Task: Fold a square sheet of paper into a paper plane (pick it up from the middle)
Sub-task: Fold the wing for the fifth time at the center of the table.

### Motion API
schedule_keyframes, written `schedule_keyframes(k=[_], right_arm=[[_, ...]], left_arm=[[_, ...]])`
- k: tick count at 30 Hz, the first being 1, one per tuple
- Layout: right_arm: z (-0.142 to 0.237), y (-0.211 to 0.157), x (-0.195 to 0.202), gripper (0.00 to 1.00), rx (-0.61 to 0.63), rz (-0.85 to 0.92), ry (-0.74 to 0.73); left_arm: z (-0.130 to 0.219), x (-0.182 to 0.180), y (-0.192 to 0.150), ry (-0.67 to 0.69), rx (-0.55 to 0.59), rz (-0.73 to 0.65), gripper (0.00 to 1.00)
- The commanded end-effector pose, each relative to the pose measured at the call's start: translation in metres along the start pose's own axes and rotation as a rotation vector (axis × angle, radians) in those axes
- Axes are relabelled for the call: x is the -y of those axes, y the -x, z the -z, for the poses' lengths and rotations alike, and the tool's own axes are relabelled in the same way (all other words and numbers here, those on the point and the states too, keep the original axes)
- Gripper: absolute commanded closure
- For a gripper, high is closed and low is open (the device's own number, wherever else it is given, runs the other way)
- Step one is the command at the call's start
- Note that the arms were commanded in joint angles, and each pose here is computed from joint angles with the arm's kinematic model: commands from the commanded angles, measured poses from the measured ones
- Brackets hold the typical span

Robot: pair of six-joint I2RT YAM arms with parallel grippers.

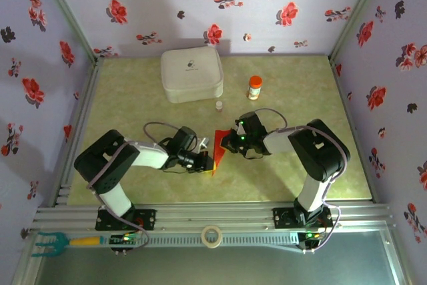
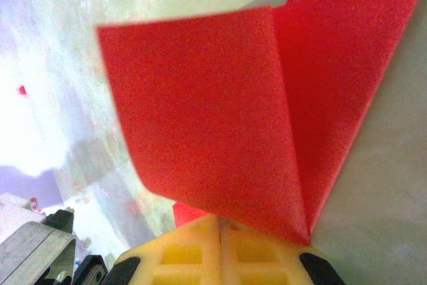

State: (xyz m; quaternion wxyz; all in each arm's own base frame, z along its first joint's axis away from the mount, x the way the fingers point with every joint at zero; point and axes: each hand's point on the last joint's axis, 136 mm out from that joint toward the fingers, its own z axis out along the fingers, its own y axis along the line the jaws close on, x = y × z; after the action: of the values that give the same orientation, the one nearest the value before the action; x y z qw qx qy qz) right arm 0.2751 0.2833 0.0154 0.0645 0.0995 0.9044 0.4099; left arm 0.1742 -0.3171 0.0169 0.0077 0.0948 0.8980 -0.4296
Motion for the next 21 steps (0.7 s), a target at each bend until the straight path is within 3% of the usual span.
schedule_keyframes(k=[1, 9, 21], right_arm=[[-0.001, -0.011, 0.063, 0.98, 0.004, -0.079, -0.215], [-0.001, -0.011, 0.064, 0.99, 0.009, -0.084, -0.22], [0.0, -0.013, 0.065, 0.99, 0.008, -0.085, -0.221]], left_arm=[[-0.004, -0.022, -0.027, 0.085, -0.097, 0.045, 0.99], [-0.001, -0.034, -0.031, 0.164, -0.091, 0.052, 1.0], [0.016, -0.018, -0.016, 0.188, 0.0, -0.001, 1.0]])
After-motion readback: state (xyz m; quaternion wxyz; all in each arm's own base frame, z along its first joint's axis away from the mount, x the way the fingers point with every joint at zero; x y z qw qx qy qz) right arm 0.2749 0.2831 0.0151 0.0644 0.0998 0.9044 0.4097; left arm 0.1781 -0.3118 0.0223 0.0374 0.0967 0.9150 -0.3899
